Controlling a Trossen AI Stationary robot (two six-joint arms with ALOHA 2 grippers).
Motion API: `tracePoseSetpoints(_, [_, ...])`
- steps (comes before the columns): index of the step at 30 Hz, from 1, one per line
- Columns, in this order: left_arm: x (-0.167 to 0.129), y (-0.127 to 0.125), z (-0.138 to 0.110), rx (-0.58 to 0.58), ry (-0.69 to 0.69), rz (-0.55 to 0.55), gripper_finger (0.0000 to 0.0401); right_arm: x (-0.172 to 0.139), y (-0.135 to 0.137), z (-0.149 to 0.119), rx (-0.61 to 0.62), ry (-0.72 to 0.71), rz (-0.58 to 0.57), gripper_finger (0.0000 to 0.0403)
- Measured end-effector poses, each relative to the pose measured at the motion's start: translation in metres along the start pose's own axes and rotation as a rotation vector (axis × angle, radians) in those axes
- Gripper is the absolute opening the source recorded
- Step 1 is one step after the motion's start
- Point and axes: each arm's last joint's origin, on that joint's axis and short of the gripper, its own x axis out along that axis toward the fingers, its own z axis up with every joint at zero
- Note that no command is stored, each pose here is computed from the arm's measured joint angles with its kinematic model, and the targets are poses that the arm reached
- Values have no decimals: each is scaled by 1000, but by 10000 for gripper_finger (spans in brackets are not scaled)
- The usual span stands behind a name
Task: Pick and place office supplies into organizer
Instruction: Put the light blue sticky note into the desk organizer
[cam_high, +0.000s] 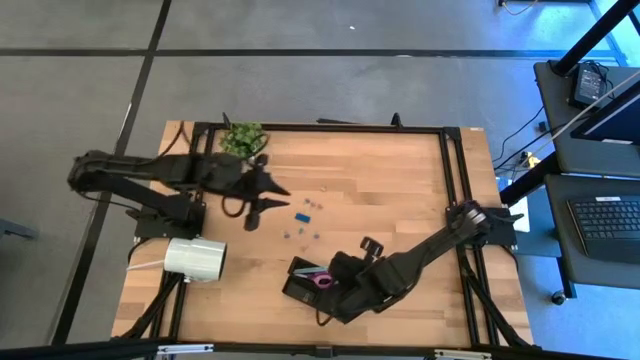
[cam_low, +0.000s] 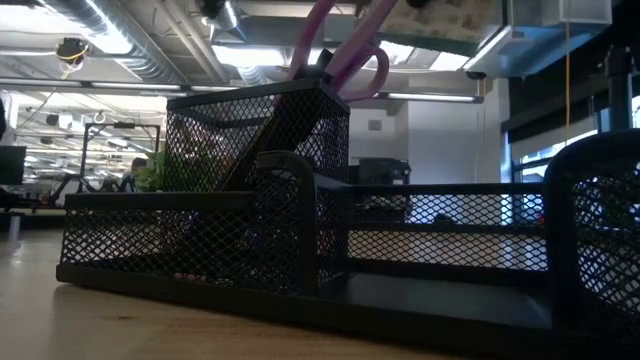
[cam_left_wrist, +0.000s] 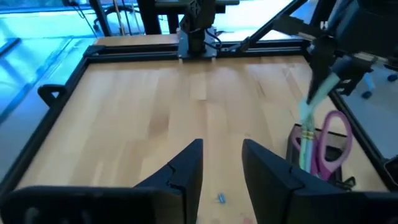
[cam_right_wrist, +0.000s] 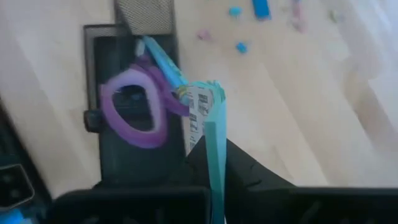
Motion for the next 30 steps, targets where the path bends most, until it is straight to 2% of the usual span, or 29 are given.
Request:
tracePoseSetpoints(3, [-9, -6, -20, -29, -25, 0, 104, -1, 2, -4, 83, 62, -107, 8])
tracePoseSetpoints(7, [-15, -11, -43, -63, -46, 9, 102, -1, 11, -5, 148, 49, -64, 8])
tracePoseSetpoints(9, [-16, -13, -53, -78, -43, 17, 102, -1, 11, -8, 195, 103, -67, 8])
tracePoseSetpoints(14, [-15, -18, -70, -101, -16, -3, 102, 3, 18, -19, 209, 156, -61, 8])
tracePoseSetpoints(19, [-15, -23, -76, -88, -16, -23, 102, 9, 29, -27, 162, 154, -44, 8])
tracePoseSetpoints(26, [-15, -25, -77, -80, -15, -18, 102, 38, 46, -36, 120, 164, -69, 8])
tracePoseSetpoints(30, [-15, -25, -77, -80, -15, -15, 102, 47, 55, -36, 105, 149, -22, 8])
